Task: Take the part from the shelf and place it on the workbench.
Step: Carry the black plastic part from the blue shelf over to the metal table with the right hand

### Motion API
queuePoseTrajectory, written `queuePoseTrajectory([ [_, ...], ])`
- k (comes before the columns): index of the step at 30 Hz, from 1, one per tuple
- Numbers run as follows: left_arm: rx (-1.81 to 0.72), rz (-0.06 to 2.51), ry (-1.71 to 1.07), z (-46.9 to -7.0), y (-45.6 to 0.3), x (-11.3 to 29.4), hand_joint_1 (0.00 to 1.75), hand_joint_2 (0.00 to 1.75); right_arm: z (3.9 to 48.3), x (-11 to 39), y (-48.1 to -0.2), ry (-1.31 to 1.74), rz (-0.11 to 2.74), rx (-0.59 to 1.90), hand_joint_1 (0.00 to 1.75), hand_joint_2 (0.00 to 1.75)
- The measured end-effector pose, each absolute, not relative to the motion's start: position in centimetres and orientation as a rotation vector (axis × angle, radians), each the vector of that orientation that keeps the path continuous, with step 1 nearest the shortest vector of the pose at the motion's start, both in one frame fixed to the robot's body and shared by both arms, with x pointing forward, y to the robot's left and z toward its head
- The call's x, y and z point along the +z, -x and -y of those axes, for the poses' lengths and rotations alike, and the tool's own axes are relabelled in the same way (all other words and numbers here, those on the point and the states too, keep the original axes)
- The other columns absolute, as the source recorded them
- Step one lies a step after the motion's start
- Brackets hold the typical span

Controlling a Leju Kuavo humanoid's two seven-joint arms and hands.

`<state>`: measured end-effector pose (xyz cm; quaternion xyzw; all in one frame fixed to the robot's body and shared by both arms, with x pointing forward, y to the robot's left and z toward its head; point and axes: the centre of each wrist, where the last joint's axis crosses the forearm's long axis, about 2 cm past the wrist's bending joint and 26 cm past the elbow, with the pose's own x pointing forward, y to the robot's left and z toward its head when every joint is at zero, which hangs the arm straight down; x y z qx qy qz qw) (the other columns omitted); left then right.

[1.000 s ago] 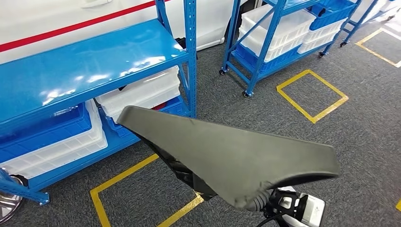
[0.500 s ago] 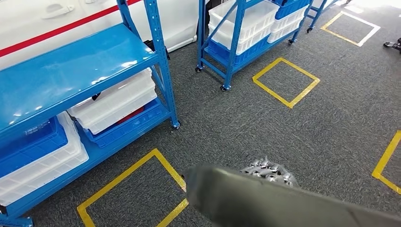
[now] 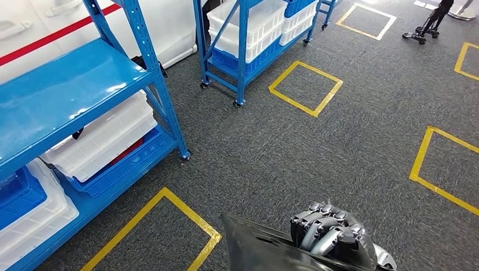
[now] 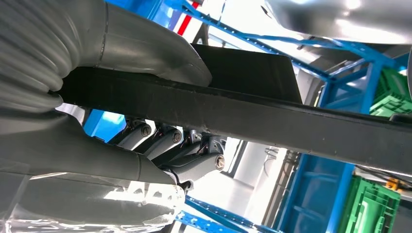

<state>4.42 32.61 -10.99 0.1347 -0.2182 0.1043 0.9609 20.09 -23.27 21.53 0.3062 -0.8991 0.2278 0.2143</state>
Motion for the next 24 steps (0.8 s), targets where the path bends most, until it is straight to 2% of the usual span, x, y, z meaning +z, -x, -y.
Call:
queuePoseTrajectory([
  [12,0.237,0.47,-0.175,-32.5,-4.3,-11.0,0.0,1.75,22.2,20.6,-19.0,-0.861,2.454,0.65,1.61,1.75],
  [24,0.241,0.485,-0.159,-32.5,-4.4,-11.0,0.0,1.75,20.1,19.5,-22.4,-0.978,2.354,0.721,1.61,1.75],
])
